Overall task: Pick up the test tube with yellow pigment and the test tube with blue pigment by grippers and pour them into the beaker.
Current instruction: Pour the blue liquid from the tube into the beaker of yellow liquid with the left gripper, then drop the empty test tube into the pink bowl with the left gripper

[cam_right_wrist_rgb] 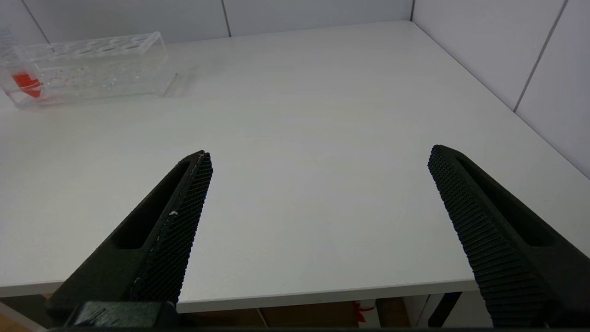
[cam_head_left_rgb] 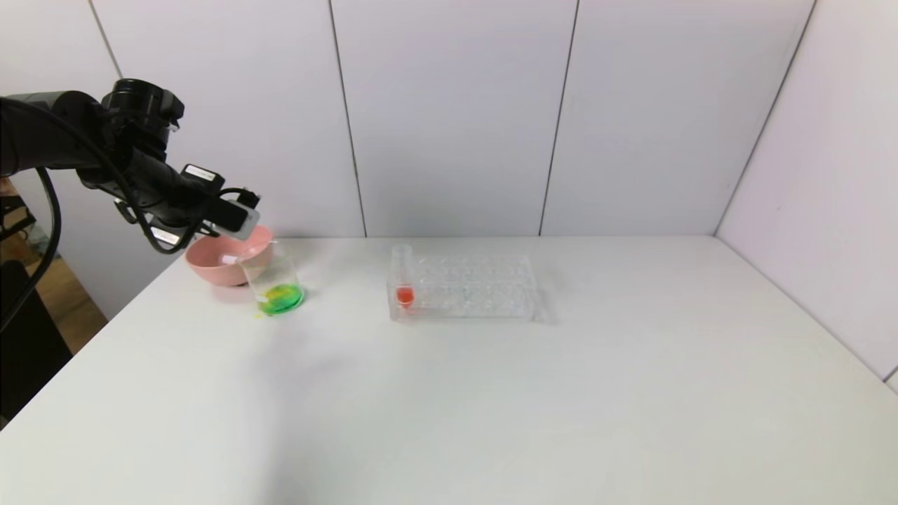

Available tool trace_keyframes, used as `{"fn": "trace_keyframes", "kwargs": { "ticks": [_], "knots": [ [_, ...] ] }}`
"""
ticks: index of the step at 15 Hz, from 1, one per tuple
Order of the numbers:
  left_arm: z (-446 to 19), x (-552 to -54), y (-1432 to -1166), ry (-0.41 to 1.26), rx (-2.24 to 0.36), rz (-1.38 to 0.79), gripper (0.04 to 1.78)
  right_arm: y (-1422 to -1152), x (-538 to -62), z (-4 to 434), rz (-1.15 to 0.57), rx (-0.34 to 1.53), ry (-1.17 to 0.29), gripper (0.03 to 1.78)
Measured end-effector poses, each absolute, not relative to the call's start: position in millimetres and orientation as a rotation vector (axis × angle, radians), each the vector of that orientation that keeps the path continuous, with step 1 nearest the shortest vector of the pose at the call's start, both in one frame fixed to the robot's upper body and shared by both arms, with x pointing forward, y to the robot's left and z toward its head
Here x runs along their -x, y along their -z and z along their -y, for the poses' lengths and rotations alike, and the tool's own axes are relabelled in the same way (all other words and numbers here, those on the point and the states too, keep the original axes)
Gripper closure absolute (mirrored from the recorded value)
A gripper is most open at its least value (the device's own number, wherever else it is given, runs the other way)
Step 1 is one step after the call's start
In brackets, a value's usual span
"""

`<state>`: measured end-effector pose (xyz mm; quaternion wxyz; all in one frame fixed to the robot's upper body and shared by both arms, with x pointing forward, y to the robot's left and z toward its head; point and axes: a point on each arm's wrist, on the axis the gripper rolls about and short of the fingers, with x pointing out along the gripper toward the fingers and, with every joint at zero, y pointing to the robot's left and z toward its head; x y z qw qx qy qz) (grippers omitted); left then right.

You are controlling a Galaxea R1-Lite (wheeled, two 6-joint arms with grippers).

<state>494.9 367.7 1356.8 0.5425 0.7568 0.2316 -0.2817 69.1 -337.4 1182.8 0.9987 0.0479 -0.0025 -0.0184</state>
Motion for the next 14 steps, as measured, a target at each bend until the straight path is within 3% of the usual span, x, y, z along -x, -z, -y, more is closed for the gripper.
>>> {"fn": "trace_keyframes", "kwargs": {
  "ticks": [6,14],
  "knots": [
    [-368.3,-493.5,-1359.5,0.652,-1.759,-0.542,1.40,-1182.8,-69.1,337.4,0.005,-0.096,0.037,0.10],
    [-389.1,-472.5,-1387.9,0.513,-1.015,-0.449,1.40,-1182.9,-69.1,337.4,0.005,-0.096,0.037,0.10]
  ]
}}
